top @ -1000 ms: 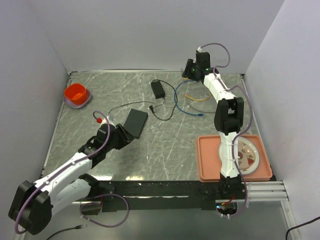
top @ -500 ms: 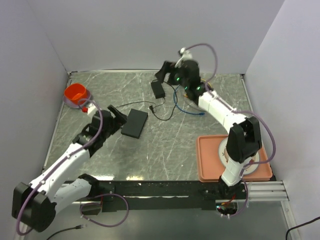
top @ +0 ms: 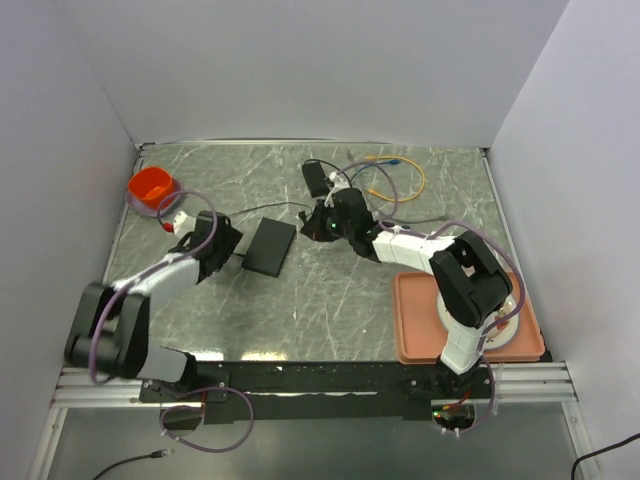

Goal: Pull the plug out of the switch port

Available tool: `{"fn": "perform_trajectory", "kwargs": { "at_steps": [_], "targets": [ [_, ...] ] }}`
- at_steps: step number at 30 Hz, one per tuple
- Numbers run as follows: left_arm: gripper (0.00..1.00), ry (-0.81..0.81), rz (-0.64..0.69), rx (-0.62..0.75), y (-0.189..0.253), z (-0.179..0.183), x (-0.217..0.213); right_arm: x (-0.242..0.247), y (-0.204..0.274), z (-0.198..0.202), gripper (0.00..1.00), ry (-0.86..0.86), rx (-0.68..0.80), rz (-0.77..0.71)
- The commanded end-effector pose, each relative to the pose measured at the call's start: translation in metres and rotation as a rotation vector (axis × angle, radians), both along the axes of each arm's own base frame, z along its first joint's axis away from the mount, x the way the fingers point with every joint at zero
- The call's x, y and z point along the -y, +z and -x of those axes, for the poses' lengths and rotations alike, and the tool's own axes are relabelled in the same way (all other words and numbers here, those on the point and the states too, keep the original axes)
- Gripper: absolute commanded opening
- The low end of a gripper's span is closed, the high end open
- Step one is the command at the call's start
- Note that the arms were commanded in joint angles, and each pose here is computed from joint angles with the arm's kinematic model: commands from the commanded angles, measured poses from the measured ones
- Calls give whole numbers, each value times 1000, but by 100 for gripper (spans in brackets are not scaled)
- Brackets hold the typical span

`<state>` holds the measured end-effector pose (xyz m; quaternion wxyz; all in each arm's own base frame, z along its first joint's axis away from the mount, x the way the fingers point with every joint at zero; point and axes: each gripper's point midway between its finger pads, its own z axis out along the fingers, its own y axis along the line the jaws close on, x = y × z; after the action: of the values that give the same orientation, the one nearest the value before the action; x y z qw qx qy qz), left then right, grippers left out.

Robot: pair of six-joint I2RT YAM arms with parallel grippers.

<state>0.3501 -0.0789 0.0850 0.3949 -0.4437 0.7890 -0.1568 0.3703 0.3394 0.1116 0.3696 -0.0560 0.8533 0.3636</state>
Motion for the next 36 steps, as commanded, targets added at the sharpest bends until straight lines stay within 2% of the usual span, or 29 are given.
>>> {"fn": "perform_trajectory", "kwargs": {
  "at_steps": [1,2,3,6,8,10,14,19,31,36],
  "targets": [
    [73,119,11,-63,-27,-28,-13,-3,2,6,6,-24,20,-23],
    [68,129,19,-58,-28,-36,-14,-3,-12,11,3,-18,-11,-15],
    [60,126,17,-76,-39,-40,-14,-4,-16,13,0,-9,-17,-19],
    [47,121,25,-92,-47,-48,-13,-7,-30,17,0,-2,-33,-26],
    [42,90,39,-67,-44,-57,-6,-11,-39,15,0,8,-54,-22],
    [36,71,41,-97,-56,-56,-3,-17,-45,13,0,18,-80,-22],
    [20,-21,92,-161,-82,-39,17,-26,-62,5,0,28,-118,-7],
    [1,-101,89,-172,-88,-10,41,-23,-68,5,0,17,-136,2],
    [1,-298,110,-144,-72,52,95,9,-77,16,0,-41,-155,35],
    [1,-317,125,-135,-72,77,93,14,-77,16,0,-40,-146,42]
  ]
}}
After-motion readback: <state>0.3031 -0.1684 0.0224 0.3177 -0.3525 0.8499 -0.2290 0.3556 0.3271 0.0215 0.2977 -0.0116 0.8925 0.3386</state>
